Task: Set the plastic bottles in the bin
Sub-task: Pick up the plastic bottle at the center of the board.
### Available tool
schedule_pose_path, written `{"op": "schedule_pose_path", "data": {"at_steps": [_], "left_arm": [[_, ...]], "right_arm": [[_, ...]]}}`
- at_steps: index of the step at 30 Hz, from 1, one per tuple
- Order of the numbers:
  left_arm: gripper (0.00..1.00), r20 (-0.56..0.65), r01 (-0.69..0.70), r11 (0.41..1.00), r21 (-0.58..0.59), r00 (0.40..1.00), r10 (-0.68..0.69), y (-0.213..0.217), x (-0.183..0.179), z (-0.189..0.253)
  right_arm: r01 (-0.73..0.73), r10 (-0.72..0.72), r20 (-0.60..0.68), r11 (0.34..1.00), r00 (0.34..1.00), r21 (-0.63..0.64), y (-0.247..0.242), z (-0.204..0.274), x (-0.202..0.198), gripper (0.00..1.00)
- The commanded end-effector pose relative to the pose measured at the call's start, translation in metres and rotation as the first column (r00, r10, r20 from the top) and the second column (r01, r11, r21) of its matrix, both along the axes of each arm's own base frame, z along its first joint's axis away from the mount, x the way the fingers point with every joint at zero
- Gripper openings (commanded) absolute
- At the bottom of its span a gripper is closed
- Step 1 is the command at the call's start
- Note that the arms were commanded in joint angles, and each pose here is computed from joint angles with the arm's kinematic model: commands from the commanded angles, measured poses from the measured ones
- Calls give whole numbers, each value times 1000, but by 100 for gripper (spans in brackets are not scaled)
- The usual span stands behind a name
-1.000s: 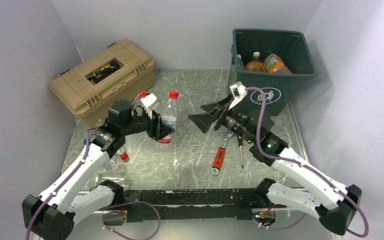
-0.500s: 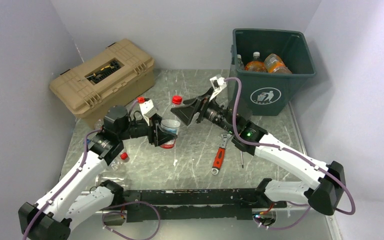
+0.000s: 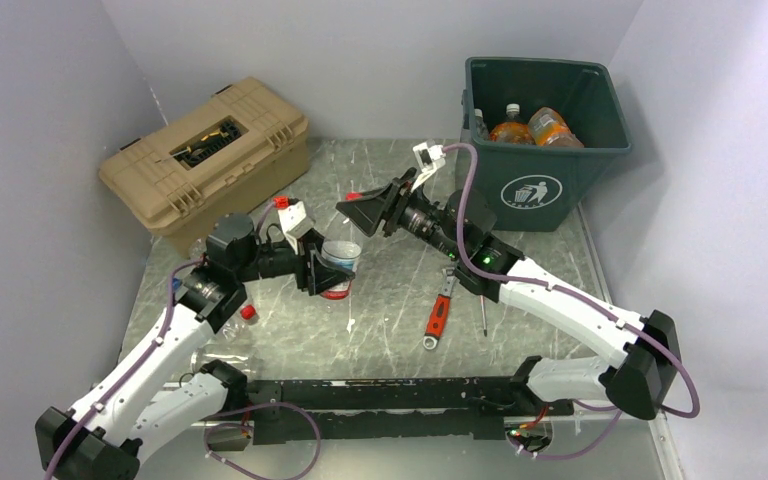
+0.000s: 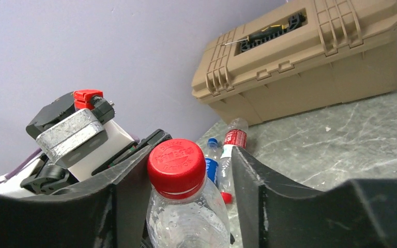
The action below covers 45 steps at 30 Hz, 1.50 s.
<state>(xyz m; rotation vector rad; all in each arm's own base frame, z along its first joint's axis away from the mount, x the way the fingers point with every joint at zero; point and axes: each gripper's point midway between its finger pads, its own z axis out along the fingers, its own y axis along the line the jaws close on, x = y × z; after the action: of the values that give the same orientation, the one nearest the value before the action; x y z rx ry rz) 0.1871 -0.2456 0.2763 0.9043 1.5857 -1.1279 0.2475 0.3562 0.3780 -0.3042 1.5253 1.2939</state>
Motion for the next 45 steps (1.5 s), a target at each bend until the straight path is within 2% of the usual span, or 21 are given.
{"op": "schedule_pose_path", "data": {"at_steps": [1,4,6,11,12,13,14,15,16,22,26,30,33,39,43,45], "left_arm": [[43,41,23,999,-28,999,-21,-1,-6,12],[43,43,21,999,-27,999,-20,-1,-7,12],[42,43,22,999,-26,999,-21,-2,-7,12],[44,44,12,1000,-22,999,-11,-1,-6,11],[48,41,8,1000,-20,999,-7,-1,-5,11],[55,35,1,1000,-18,999,0,0,-4,10],[71,27,-10,1000,-13,1000,11,0,-3,10],[79,20,-27,1000,-8,999,27,1,-1,9],[97,13,-50,999,-5,999,50,3,2,9],[99,70,-192,980,-47,978,195,19,15,26],[99,121,-314,943,-108,938,326,39,22,42],[99,163,-394,900,-188,891,424,57,23,55],[99,164,-441,875,-200,865,474,66,29,56],[100,126,-501,855,-136,847,516,70,44,42],[99,115,-532,837,-128,830,545,75,48,38],[100,111,-539,833,-125,827,552,76,49,37]], "right_arm": [[-26,22,53,996,998,89,1,36,-4,56],[-56,52,49,995,997,77,5,34,-7,55],[-66,63,44,995,997,73,8,32,-8,48],[-85,83,36,995,996,58,9,27,-11,16],[-88,86,39,995,996,56,8,27,-12,7],[-85,83,40,995,996,53,7,27,-13,0],[-78,76,43,996,996,48,5,27,-13,0],[-73,71,49,996,996,43,3,27,-14,0],[-68,66,53,997,996,37,1,28,-15,0],[-2,10,111,997,994,-71,-19,43,-16,0],[168,-127,223,970,966,-178,-53,68,-5,0],[378,-296,347,904,890,-198,-94,113,11,0],[530,-427,412,829,805,-176,-123,144,23,0],[814,-725,411,575,553,-80,-212,178,71,0],[909,-865,337,412,371,56,-288,193,78,0],[934,-900,313,347,305,88,-313,197,78,0]]}}
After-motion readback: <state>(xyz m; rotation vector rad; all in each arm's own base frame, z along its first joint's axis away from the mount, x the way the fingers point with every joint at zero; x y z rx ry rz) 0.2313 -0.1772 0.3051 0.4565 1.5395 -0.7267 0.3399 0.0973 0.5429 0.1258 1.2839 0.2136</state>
